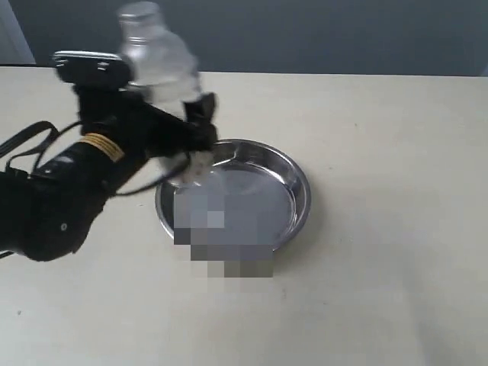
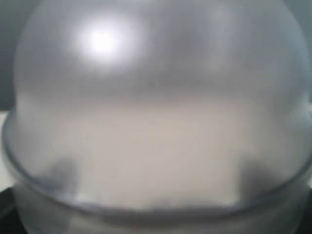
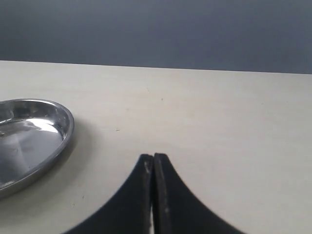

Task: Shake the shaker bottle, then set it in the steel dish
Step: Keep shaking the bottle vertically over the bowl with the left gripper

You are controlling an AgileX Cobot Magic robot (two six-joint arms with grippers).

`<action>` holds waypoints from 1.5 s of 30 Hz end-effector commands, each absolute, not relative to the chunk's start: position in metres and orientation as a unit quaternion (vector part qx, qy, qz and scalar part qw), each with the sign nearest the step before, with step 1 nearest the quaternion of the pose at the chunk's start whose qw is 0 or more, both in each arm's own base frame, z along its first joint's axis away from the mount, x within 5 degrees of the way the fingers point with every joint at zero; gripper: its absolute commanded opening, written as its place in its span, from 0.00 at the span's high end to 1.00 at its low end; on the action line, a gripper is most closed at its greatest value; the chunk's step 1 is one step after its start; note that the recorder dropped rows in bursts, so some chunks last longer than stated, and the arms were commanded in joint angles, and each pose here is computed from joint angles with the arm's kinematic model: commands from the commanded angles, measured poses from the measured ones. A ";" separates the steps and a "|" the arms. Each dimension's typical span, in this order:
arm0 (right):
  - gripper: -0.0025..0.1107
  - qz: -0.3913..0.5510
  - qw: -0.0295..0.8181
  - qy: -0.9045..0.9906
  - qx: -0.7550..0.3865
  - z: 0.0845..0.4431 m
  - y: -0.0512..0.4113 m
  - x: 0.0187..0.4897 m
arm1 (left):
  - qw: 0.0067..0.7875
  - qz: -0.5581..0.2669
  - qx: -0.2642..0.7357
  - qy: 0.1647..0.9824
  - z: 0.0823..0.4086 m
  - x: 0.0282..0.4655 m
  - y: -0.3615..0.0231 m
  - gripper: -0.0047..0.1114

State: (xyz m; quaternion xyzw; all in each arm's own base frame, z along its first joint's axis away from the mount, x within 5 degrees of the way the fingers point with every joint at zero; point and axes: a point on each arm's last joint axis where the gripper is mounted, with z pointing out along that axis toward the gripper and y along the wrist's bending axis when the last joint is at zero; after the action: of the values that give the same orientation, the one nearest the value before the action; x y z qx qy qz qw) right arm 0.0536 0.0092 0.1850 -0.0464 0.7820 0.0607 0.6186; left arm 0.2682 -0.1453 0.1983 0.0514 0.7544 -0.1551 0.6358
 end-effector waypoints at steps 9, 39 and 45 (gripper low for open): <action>0.98 0.061 0.623 0.778 -0.048 0.186 0.009 0.054 | 0.753 -0.250 0.126 0.595 0.263 0.249 -0.163 0.96; 0.98 0.061 0.623 0.778 -0.048 0.186 0.009 0.054 | 0.650 -0.240 0.199 0.693 0.228 0.261 -0.183 0.96; 0.98 0.061 0.623 0.778 -0.048 0.186 0.009 0.054 | 0.652 -0.234 0.181 0.698 0.266 0.263 -0.180 0.96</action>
State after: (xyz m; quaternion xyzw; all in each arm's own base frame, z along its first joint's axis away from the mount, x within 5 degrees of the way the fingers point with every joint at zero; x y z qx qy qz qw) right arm 0.0536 0.0092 0.1850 -0.0458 0.7820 0.0612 0.6186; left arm 0.2589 -0.1798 0.2731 0.1969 0.6662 -0.2403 0.6780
